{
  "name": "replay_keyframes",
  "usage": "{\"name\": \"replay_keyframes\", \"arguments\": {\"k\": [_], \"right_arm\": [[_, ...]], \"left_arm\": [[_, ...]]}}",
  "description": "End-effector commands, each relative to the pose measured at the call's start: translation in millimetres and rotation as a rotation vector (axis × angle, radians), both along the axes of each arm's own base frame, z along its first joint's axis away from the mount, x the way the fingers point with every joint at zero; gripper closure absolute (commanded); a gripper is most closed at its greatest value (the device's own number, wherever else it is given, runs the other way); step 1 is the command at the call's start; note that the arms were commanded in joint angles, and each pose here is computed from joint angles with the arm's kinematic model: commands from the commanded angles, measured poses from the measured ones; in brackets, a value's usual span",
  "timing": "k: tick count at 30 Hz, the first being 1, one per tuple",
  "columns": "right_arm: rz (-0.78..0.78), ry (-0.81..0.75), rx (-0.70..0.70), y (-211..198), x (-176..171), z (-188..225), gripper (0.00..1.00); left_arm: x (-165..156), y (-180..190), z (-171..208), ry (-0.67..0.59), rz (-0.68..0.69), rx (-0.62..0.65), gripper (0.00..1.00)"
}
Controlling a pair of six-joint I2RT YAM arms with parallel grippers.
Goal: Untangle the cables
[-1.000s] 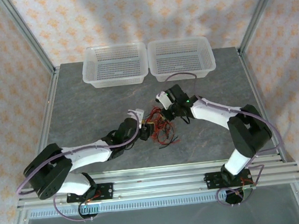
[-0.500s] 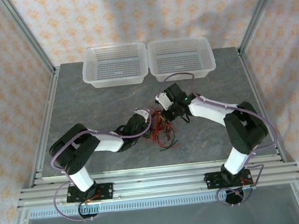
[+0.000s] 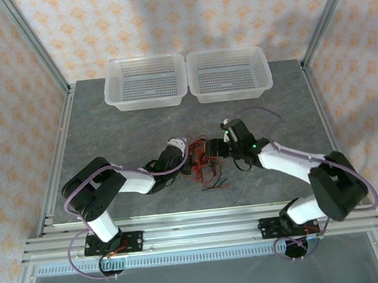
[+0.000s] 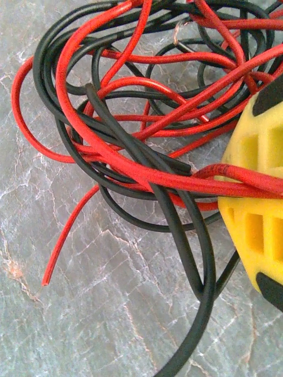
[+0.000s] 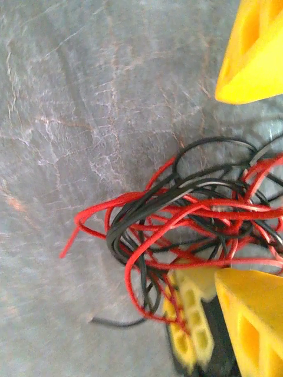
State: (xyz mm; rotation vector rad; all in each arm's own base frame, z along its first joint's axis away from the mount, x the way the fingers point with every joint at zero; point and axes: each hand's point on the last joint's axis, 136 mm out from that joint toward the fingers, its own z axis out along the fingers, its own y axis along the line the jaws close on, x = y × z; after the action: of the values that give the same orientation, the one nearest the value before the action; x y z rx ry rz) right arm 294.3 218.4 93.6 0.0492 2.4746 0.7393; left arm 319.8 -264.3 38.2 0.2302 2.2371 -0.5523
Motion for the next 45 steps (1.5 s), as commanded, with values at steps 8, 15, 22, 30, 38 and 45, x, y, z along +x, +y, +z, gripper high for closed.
{"name": "replay_keyframes", "arguments": {"k": [8, 15, 22, 30, 38, 45], "right_arm": [[-0.297, 0.063, 0.241, -8.2, -3.4, 3.0, 0.25], [-0.31, 0.125, 0.226, -5.2, -11.1, -24.2, 0.27], [-0.276, 0.156, 0.198, 5.6, -13.2, -41.3, 0.32], [-0.258, 0.183, 0.147, 8.2, -14.0, -63.7, 0.51], [-0.226, 0.108, -0.058, -10.7, -6.0, -65.5, 1.0], [-0.05, -0.026, -0.385, -33.9, 3.4, -42.8, 1.0]], "left_arm": [[-3.5, -9.4, 12.9, 0.054, 0.132, -0.188, 1.0], [-4.1, -7.4, 14.9, 0.08, 0.198, -0.248, 1.0], [-7.7, -10.1, 17.5, 0.09, 0.219, -0.303, 1.0], [-13.4, -12.4, 21.0, 0.099, 0.211, -0.349, 1.0], [-15.3, 4.2, 13.1, 0.098, 0.212, -0.168, 1.0], [-7.7, 48.1, 14.6, 0.065, 0.287, 0.21, 1.0]]}}
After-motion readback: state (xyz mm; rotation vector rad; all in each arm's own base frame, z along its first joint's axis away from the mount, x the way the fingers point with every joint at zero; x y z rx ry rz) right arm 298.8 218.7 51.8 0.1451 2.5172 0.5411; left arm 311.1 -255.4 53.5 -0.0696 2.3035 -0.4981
